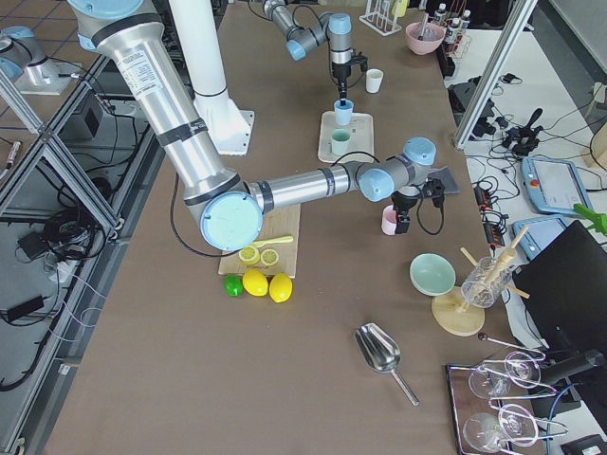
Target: Place all cups on tray
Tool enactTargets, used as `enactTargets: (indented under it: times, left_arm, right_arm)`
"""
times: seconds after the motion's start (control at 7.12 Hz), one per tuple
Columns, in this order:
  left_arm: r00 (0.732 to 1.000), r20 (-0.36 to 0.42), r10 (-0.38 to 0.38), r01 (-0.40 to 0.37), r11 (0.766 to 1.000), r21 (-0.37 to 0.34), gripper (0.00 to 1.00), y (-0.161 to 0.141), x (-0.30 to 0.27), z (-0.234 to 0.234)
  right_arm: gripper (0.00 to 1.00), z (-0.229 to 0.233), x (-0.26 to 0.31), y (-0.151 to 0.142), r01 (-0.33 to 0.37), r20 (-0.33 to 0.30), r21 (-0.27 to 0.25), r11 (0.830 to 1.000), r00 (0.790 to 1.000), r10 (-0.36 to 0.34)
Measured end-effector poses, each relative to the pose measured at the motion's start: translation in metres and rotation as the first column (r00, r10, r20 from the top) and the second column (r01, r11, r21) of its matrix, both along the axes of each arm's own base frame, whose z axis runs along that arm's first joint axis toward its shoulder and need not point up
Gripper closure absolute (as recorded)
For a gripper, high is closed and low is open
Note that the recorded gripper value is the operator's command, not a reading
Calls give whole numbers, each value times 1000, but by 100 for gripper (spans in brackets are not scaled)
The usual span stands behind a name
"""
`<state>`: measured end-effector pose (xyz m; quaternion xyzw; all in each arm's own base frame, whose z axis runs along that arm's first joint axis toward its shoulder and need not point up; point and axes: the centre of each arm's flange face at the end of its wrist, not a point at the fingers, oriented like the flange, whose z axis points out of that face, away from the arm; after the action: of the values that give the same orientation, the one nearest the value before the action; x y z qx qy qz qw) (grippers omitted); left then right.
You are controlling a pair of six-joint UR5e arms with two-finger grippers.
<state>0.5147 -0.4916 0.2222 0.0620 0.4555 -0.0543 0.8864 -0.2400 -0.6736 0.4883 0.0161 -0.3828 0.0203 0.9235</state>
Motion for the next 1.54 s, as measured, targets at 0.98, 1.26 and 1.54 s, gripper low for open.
enactTargets:
  times: [0.98, 1.26, 1.54]
  left_arm:
    - [994, 108, 34, -50, 987, 153, 2, -107, -179, 78]
    - [983, 180, 39, -60, 991, 116, 2, -150, -219, 148]
    - [983, 178, 33, -53, 993, 106, 9, -160, -214, 180]
  right_arm:
    - [100, 17, -27, 9, -9, 10, -49, 999, 1000, 10]
    - [100, -13, -46, 10, -9, 41, -43, 999, 999, 11]
    - [100, -90, -79, 6, -51, 110, -51, 997, 992, 56]
